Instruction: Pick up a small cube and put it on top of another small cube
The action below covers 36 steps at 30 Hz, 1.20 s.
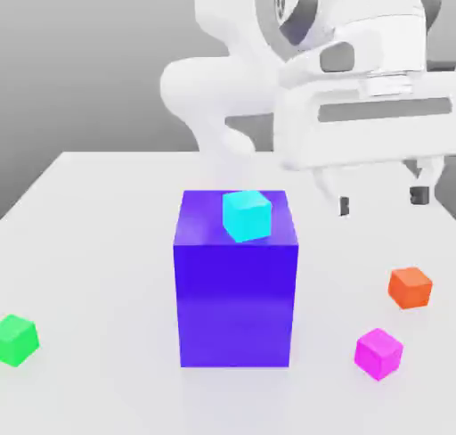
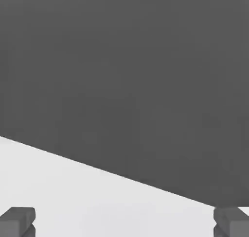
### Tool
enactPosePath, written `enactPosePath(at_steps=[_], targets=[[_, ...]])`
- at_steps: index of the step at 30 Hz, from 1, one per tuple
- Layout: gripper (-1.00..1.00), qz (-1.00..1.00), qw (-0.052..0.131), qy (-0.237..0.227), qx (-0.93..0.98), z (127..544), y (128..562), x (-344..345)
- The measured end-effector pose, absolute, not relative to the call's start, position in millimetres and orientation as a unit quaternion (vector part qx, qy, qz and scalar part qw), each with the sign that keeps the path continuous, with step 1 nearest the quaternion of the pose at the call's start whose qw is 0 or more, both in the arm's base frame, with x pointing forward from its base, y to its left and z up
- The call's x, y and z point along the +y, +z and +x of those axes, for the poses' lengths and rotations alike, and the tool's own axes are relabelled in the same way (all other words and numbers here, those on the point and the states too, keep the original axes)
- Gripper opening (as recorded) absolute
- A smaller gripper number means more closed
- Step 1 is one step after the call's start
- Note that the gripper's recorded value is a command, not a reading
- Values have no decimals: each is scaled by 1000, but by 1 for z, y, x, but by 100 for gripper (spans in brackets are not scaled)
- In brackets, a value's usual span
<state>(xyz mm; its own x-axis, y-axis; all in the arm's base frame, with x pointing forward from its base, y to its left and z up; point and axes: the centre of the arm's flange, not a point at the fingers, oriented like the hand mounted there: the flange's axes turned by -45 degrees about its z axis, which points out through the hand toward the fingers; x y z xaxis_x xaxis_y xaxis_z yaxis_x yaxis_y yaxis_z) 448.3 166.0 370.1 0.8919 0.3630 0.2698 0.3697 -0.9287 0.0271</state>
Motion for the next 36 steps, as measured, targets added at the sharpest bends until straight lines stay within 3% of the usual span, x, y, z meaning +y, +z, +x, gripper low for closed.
enactPosePath(at_steps=[8,14,15,22,28,33,36], targets=[[0,-960,2,-18,-281,387,215,223],[0,-956,0,0,-292,375,138,227],[-100,-956,0,0,-292,374,130,227],[-100,-956,0,0,-292,374,130,227],[-100,-960,0,0,-280,379,186,220],[-100,-987,-7,-22,-160,451,211,120],[-100,-995,-12,-20,-95,469,216,46]])
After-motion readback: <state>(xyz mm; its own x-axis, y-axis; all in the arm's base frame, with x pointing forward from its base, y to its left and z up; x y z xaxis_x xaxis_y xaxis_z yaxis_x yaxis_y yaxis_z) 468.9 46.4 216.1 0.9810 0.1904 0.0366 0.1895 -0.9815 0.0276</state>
